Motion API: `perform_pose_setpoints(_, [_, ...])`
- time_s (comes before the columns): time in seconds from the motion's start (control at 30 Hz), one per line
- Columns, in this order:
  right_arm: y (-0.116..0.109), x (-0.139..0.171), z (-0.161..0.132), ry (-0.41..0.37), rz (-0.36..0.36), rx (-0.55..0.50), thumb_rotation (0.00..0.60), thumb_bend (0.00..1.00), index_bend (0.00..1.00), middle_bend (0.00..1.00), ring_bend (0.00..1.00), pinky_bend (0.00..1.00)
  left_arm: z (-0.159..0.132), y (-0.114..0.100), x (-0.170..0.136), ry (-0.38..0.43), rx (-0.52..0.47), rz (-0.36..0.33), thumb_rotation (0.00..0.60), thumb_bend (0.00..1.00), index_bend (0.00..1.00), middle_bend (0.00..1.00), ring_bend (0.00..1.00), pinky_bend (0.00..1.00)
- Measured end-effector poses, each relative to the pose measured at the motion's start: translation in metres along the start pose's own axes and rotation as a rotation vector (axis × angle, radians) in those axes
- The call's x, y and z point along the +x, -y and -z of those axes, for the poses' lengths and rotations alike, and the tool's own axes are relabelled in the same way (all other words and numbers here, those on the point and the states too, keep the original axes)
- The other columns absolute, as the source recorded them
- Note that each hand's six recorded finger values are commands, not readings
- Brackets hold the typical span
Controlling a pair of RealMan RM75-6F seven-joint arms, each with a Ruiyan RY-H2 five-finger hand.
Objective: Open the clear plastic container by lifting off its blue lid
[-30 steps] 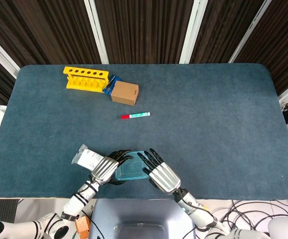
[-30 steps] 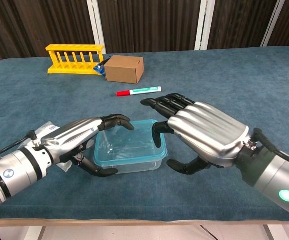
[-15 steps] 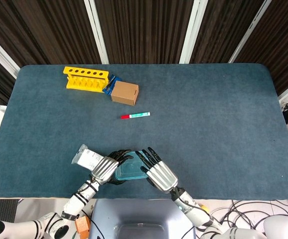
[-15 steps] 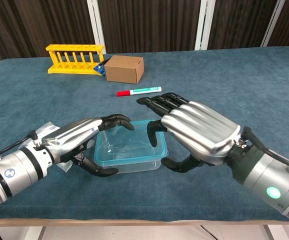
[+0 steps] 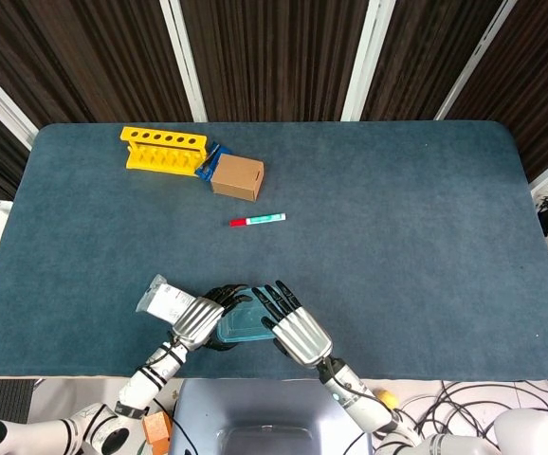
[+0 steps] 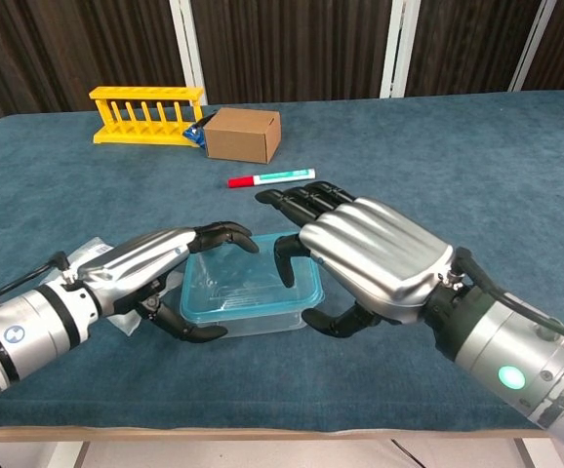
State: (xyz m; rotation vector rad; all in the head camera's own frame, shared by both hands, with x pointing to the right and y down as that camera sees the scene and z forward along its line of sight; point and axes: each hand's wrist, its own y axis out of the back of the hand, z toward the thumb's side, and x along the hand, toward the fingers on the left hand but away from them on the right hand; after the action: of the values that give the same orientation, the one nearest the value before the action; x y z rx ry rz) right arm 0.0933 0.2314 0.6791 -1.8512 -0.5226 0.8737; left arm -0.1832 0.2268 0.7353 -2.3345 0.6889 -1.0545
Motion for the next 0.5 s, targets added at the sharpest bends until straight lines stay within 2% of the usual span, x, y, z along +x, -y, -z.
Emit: perform_pose_setpoints(0.5, [-0.0049,-0.0049,0.0004,0.008,0.006,0.025,0.600,0.25,0.50,0.00,0.00,0.00,0.0021,0.0001,-0.0018,-0.005,0.004,0.005,0.600,0.26,0.30,0.27,0.14,0.30])
